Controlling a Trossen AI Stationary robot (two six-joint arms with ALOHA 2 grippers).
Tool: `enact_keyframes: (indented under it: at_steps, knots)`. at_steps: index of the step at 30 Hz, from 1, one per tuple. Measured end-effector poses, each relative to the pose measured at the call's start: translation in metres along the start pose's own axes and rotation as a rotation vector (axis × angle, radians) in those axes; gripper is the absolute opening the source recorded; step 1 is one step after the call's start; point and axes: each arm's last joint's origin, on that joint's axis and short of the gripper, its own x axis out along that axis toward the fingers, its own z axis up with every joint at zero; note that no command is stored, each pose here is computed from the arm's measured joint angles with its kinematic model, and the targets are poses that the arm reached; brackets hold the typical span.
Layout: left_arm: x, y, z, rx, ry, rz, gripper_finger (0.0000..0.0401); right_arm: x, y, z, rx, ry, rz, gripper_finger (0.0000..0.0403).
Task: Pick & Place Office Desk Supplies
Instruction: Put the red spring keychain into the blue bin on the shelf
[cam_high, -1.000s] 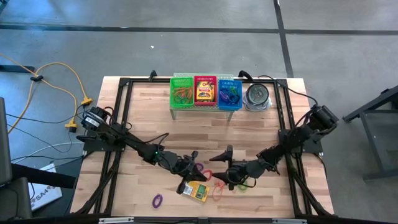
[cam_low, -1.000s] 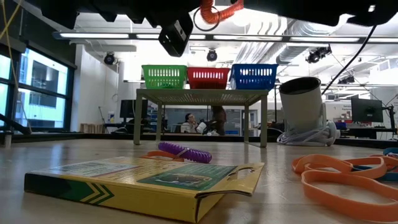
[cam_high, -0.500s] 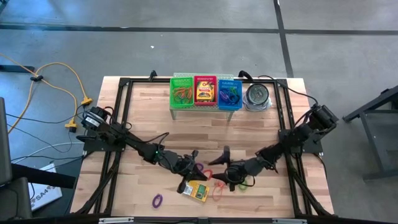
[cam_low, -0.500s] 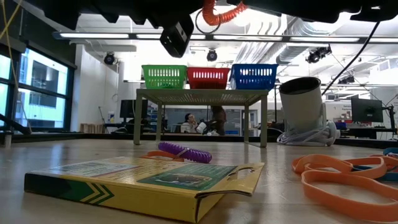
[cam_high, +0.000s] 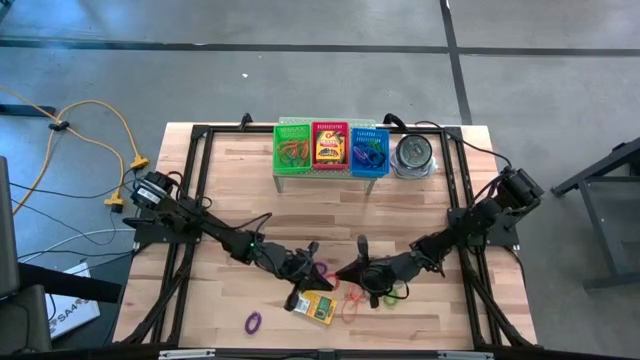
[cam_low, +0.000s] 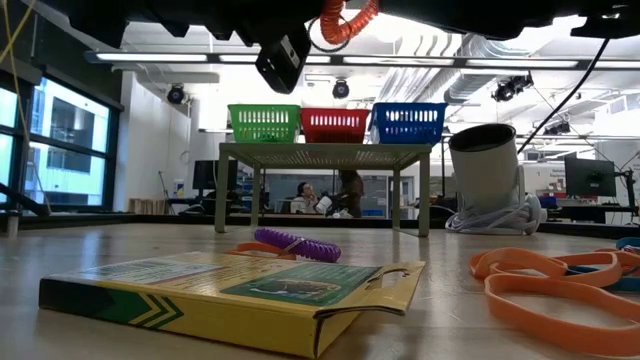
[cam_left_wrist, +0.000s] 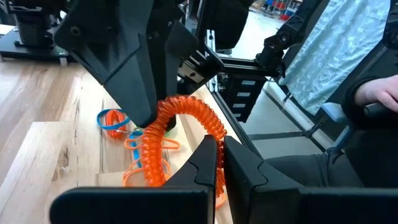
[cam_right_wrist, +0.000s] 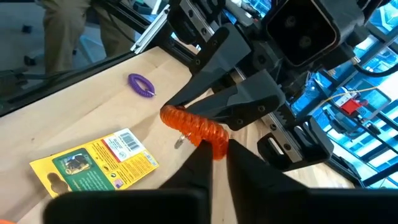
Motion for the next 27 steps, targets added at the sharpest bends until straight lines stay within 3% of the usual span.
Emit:
enact_keyframes:
  at_steps: [22,27]
  knots:
    - [0.0,0.0004,-0.0014,0.005,0.014,0.003,0.0005,-0.0004,0.0011,-0.0013,0.019,0.016,0.004,0.0006]
    - [0.0,0.0006,-0.0016,0.023,0.013,0.015,0.0024,-0.0004,0.0012,-0.0013,0.018,0.017,0.004,0.0004]
